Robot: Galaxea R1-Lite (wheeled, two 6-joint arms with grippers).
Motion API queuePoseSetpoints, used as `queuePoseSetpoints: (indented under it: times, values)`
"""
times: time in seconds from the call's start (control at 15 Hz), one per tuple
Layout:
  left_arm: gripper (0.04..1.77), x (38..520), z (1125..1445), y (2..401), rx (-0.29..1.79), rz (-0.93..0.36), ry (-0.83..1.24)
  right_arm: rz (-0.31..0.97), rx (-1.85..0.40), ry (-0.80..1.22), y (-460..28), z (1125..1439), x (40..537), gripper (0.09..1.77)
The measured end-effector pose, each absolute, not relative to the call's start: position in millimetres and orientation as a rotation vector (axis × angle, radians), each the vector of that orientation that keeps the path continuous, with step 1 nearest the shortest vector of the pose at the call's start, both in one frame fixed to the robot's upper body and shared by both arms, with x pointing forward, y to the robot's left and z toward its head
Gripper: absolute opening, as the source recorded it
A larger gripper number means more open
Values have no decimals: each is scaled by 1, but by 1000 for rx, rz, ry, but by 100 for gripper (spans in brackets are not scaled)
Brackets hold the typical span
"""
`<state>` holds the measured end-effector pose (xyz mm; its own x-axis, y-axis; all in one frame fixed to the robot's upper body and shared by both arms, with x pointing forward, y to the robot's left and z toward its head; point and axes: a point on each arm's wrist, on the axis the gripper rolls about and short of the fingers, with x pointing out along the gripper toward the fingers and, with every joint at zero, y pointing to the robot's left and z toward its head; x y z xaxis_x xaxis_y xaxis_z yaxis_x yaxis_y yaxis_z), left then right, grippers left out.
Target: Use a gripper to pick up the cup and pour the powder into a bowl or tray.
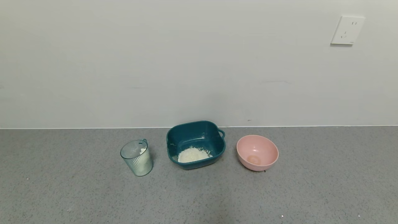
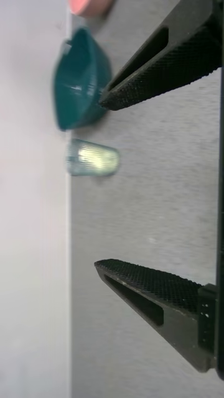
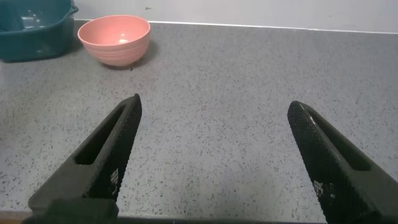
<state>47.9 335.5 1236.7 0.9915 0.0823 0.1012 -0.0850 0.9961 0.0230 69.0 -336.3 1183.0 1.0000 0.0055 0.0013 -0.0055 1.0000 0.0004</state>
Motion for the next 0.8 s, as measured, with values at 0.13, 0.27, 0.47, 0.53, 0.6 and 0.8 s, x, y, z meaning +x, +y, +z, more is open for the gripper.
queuePoseSetpoints:
  times: [0.13, 0.27, 0.47, 0.53, 0.6, 0.8]
  values:
    - [172, 51, 1235, 335, 28, 51, -191, 5, 0, -1, -336, 1183, 69, 171]
    - [172, 54, 1229, 334, 33, 13, -208, 6, 0, -1, -336, 1183, 69, 171]
    - [172, 61, 1217, 333, 71, -32, -210, 6, 0, -1, -336, 1183, 69, 171]
    - [172, 63, 1212, 333, 86, -36, -212, 6, 0, -1, -336, 1183, 69, 171]
    - [172, 65, 1207, 333, 96, -38, -201, 6, 0, -1, -336, 1183, 69, 171]
    - [172, 68, 1196, 332, 107, -52, -132, 6, 0, -1, -336, 1183, 69, 171]
